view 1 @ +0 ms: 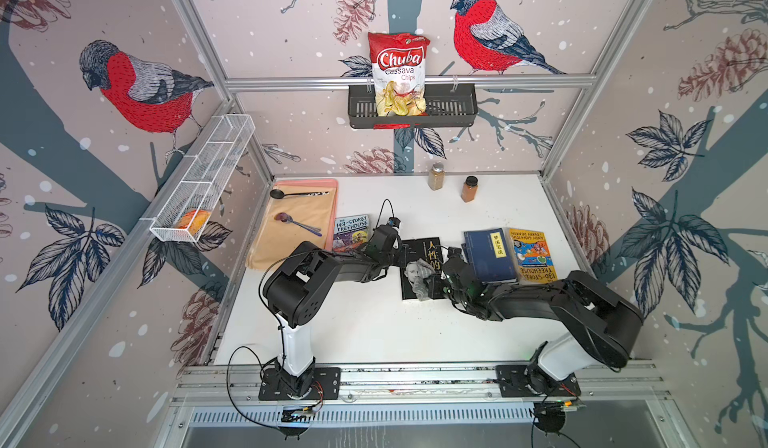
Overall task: Wipe the cover of the book
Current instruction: Wipe the dirt from the cover of the book.
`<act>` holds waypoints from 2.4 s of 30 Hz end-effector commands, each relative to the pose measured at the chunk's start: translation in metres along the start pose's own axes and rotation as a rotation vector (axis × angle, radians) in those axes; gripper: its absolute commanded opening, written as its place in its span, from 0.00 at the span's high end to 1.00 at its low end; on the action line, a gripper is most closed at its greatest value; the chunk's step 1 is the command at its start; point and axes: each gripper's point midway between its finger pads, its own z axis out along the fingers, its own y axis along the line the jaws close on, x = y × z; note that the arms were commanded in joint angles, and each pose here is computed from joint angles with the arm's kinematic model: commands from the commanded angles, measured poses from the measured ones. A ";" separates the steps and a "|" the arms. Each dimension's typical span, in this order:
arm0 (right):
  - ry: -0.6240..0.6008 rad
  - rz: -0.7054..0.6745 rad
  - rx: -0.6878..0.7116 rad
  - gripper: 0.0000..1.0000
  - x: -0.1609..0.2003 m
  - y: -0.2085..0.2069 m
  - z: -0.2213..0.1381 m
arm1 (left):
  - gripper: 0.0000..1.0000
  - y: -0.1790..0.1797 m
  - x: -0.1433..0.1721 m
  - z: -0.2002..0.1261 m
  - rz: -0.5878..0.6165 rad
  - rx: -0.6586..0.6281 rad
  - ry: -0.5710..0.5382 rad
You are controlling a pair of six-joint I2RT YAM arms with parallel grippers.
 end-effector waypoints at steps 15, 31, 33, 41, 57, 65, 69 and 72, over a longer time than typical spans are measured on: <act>0.347 0.057 0.298 0.93 0.077 -0.082 0.002 | 0.95 0.022 0.066 -0.004 -0.036 -0.050 0.231; 0.338 0.024 0.214 0.94 0.063 -0.048 0.061 | 0.95 0.025 0.070 -0.010 -0.042 -0.059 0.240; 0.343 0.025 0.212 0.95 0.069 -0.048 0.050 | 0.95 0.025 0.069 -0.012 -0.042 -0.059 0.234; 0.382 0.058 0.221 0.94 0.128 -0.047 -0.018 | 0.95 0.016 0.060 -0.004 -0.035 -0.021 0.236; 0.198 0.064 0.178 0.95 -0.003 -0.054 0.071 | 0.95 -0.004 0.049 -0.017 -0.062 0.076 0.204; 0.286 0.031 0.185 0.93 0.054 -0.050 0.031 | 0.95 -0.004 0.042 -0.017 -0.050 0.065 0.199; 0.313 0.065 0.215 0.91 0.088 -0.062 -0.007 | 0.95 -0.003 0.043 -0.016 -0.049 0.069 0.204; 0.285 0.126 0.222 0.90 0.092 -0.075 -0.022 | 0.95 -0.006 0.042 -0.016 -0.046 0.081 0.205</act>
